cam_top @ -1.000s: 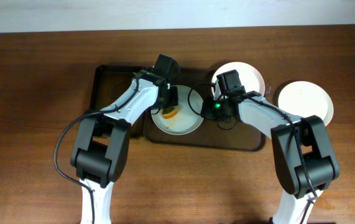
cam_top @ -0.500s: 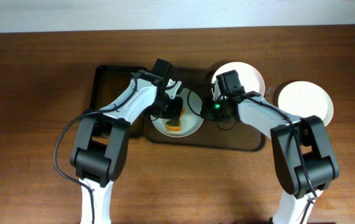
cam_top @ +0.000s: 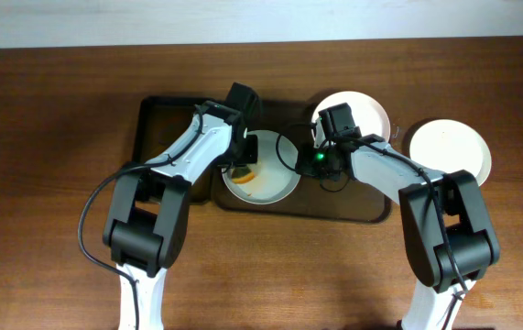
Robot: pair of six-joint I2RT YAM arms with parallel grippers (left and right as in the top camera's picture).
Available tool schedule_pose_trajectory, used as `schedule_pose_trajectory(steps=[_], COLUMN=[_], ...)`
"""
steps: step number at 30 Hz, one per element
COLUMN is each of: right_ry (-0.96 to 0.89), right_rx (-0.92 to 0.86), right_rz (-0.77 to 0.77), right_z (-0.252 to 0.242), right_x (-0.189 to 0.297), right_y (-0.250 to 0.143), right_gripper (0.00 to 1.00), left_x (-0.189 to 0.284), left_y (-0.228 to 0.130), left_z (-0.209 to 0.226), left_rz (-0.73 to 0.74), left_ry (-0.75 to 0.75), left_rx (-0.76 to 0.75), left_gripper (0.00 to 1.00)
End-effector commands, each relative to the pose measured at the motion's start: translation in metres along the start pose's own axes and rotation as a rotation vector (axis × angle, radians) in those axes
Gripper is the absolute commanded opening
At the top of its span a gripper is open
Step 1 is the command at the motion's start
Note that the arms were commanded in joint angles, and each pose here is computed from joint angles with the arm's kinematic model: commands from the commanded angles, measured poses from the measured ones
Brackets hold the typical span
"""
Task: Clean dirty plates on tray and stack at the side
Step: 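Scrub the second plate with the sponge in left gripper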
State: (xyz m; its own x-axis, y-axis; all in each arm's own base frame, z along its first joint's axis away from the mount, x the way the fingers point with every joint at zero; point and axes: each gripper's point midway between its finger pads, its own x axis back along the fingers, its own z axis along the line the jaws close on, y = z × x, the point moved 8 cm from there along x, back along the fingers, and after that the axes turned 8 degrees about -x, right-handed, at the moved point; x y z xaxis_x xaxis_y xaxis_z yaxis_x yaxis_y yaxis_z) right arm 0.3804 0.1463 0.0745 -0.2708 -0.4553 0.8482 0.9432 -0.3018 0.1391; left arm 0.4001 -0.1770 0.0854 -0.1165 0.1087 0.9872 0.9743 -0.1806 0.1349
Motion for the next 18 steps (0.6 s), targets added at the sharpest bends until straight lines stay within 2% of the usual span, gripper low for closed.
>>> schedule_pose_trajectory(steps=[1, 4, 6, 9, 11, 13, 15, 18], right_ry=[-0.005, -0.005, -0.005, -0.005, -0.005, -0.005, -0.005, -0.005], right_rx=[-0.011, -0.012, -0.012, -0.012, -0.011, -0.012, -0.011, -0.011], right_rz=[0.017, 0.017, 0.017, 0.018, 0.017, 0.017, 0.018, 0.017], right_z=[-0.003, -0.003, -0.003, -0.003, -0.003, -0.003, -0.003, -0.003], right_x=[-0.006, -0.006, -0.006, -0.006, -0.006, -0.006, -0.006, -0.006], right_y=[-0.002, -0.002, -0.002, -0.002, -0.002, -0.002, -0.002, -0.002], right_gripper=[0.04, 0.04, 0.04, 0.04, 0.04, 0.04, 0.04, 0.04], left_x=[-0.007, -0.006, -0.012, -0.018, -0.017, -0.016, -0.016, -0.017], left_y=[-0.035, -0.038, -0.022, 0.002, 0.018, 0.026, 0.020, -0.006], left_z=[-0.030, -0.046, -0.048, -0.031, -0.020, 0.006, 0.019, 0.023], left_rz=[0.210, 0.197, 0.090, -0.044, -0.139, -0.193, -0.171, -0.031], left_ry=[-0.314, -0.368, -0.336, -0.176, -0.108, 0.064, 0.150, 0.191], left_rx=[-0.111, -0.227, -0.245, -0.110, -0.078, 0.093, 0.192, 0.308], left_gripper=[0.00, 0.00, 0.00, 0.00, 0.00, 0.00, 0.00, 0.00])
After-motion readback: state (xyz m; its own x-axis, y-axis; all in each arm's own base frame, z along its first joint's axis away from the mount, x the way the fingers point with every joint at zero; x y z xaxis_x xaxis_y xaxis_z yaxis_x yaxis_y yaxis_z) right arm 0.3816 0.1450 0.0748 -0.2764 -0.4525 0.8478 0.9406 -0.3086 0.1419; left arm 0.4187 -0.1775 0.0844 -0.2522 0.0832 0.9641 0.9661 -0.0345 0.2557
